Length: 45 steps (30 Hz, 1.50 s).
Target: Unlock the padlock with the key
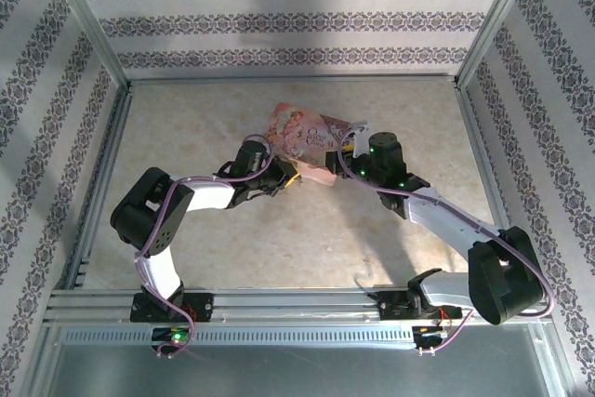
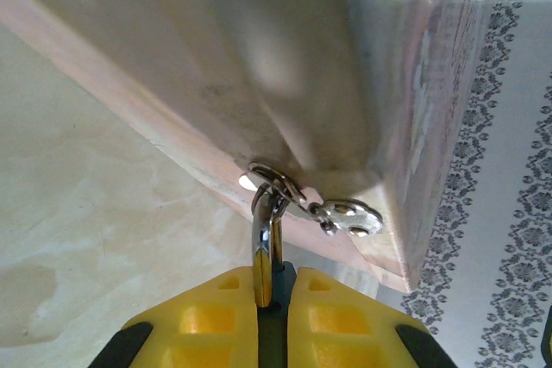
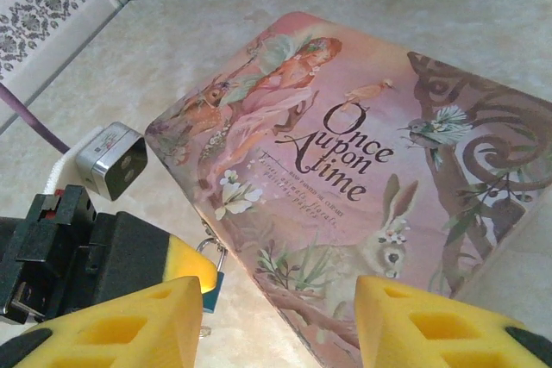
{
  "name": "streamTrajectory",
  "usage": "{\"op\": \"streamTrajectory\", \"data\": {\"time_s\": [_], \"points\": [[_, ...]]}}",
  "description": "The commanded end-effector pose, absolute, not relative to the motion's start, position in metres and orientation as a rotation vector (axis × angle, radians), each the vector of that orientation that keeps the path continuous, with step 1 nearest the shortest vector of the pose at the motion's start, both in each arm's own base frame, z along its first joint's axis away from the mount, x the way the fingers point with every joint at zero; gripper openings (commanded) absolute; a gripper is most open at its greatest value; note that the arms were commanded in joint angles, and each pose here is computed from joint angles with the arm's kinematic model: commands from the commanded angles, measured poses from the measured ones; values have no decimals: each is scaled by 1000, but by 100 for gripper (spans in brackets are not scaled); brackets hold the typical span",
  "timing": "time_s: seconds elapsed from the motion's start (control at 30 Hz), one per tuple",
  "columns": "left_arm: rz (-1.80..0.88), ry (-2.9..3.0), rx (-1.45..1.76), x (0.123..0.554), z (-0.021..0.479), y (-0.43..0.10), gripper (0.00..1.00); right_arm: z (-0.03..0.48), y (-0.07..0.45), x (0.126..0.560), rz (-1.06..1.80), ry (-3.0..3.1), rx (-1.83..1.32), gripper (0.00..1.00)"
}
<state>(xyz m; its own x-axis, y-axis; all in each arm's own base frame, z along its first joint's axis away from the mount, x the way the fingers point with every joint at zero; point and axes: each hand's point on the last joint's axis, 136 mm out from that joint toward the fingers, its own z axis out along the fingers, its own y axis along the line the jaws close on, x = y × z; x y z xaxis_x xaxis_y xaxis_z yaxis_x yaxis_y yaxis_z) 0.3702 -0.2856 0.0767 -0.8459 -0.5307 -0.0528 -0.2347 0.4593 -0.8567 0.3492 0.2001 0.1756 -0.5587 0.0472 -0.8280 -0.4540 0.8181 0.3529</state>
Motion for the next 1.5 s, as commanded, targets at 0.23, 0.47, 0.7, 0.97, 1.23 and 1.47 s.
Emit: {"op": "streamTrajectory", "data": {"time_s": [0.23,0.47,0.7,0.97,1.23,1.47], "points": [[-1309,2467,-486,372,84,-300,15,183,208,361,699,2077,-315,49],[-1367,2445,-441,376,89,-310,23,177,207,361,688,2100,-319,49],[-1407,2425,-421,379,91,-317,25,173,205,359,681,2112,-316,49],[-1384,2408,-409,379,96,-313,29,175,204,358,676,2112,-325,50],[-1338,2417,-394,373,102,-306,33,181,204,359,679,2108,-336,51],[-1225,2454,-409,364,97,-282,43,185,193,358,656,2111,-328,54]]}}
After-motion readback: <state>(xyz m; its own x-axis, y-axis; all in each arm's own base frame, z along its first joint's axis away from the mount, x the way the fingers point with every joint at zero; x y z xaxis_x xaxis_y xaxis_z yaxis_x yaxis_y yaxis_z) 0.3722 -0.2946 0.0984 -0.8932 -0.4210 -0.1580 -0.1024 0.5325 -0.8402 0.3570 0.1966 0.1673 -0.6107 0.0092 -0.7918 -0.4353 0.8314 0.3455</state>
